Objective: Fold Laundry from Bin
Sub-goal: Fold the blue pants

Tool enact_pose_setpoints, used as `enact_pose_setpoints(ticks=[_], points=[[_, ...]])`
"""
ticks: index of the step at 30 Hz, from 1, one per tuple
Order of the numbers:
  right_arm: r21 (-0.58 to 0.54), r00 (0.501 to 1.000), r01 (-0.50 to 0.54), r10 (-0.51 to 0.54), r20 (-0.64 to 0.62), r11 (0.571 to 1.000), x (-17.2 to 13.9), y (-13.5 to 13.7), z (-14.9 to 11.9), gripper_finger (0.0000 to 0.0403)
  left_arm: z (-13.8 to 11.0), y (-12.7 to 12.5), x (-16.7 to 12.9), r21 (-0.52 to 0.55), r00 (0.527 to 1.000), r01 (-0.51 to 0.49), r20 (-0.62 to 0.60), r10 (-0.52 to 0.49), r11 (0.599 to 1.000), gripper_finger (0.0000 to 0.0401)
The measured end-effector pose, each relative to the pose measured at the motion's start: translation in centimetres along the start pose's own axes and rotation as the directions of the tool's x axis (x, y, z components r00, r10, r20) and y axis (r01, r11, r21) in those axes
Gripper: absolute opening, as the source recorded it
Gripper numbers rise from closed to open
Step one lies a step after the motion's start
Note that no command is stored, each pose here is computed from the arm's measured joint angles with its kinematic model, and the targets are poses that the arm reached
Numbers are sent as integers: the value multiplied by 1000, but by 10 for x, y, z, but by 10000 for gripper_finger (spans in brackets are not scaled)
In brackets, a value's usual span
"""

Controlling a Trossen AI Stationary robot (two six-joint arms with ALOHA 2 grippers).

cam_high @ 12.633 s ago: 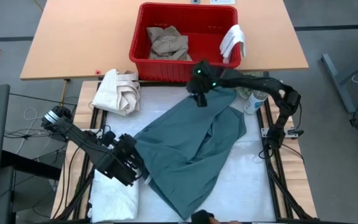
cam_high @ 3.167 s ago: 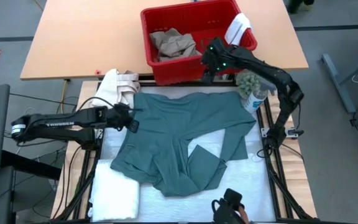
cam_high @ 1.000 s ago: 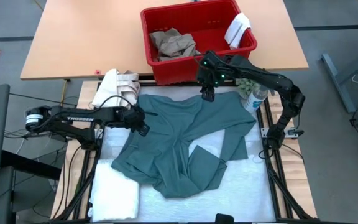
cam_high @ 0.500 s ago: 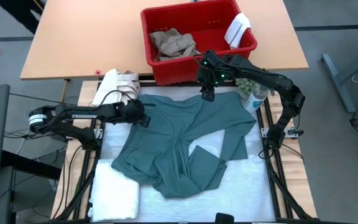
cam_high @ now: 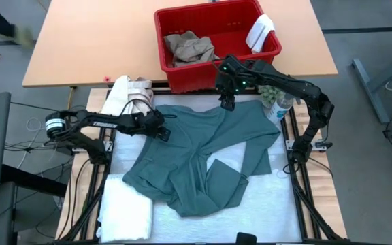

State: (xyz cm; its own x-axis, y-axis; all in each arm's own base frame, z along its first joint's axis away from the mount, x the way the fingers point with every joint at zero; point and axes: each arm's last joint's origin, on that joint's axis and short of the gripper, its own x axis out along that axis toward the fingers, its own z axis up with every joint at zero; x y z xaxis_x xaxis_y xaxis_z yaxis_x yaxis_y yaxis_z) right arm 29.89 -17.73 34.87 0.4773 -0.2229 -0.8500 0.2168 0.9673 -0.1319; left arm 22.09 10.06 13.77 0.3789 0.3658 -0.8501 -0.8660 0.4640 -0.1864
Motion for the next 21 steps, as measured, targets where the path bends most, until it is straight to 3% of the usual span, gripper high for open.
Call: enact_pose_setpoints(ticks=[11, 17, 21], points=[[-3, 1000, 2, -2, -2, 1000, 0, 0, 0, 201, 5, 1, -7, 15, 999, 34, 41, -34, 999, 17], [-4, 1000, 3, -3, -1, 1000, 0, 0, 0, 195, 17, -2, -25, -4, 999, 45, 29, -45, 999, 12], [-4, 1000, 2, -2, -2, 1000, 0, 0, 0, 193, 27, -3, -48, 49, 1000, -6, 15, 5, 999, 11]])
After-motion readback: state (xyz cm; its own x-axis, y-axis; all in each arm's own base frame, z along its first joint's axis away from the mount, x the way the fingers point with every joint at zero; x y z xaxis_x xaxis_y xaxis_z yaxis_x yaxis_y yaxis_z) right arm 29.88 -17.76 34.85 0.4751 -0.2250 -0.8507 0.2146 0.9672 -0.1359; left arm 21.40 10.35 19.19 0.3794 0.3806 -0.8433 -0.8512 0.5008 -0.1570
